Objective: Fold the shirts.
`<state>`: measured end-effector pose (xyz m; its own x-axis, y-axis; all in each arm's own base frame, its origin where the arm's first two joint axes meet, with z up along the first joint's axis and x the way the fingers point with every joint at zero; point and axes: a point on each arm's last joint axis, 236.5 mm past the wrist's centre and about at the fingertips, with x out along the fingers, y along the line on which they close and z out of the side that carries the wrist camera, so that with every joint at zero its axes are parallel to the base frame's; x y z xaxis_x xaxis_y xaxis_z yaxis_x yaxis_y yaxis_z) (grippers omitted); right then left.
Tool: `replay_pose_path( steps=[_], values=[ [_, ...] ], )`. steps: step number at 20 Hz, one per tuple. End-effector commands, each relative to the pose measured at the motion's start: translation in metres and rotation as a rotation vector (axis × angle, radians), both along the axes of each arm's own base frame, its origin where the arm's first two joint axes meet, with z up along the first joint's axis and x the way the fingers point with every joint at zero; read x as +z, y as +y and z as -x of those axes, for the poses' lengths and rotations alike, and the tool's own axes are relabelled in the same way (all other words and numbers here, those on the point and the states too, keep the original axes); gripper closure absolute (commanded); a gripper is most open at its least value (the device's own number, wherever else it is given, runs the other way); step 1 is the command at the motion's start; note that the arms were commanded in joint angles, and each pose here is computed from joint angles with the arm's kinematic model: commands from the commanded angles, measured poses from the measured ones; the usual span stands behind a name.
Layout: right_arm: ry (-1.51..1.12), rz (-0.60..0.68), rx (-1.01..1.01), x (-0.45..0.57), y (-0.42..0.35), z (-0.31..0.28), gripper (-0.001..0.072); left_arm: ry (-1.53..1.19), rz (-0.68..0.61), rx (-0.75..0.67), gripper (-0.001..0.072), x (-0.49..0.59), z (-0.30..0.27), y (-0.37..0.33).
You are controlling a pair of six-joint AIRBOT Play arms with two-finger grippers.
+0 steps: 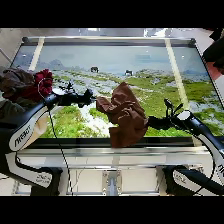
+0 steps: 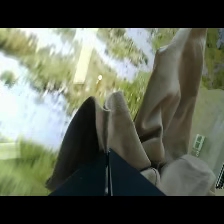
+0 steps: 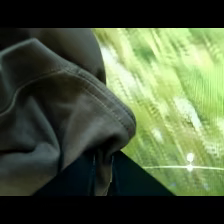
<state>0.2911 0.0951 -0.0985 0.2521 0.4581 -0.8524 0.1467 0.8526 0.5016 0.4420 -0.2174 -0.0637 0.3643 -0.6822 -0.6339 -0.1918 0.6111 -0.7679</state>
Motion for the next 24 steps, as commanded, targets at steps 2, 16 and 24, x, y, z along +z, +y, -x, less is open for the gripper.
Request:
replay_pose_path(
  steps=[2,16,24],
  values=[
    [-0.057,-0.002,-0.005,0.004,0.0,-0.012,0.0702,-0.043,-0.001,-0.007,0.0696,0.016,-0.002,0.0],
    [-1.099,0.309,0.197,0.463,-0.005,0.074,0.0705,-1.189,-0.26,0.452,0.0697,0.455,0.127,0.189],
    [-1.334,0.336,0.139,0.554,-0.006,0.096,0.0704,-1.454,-0.553,0.637,0.0698,0.531,0.23,0.204]
  ],
)
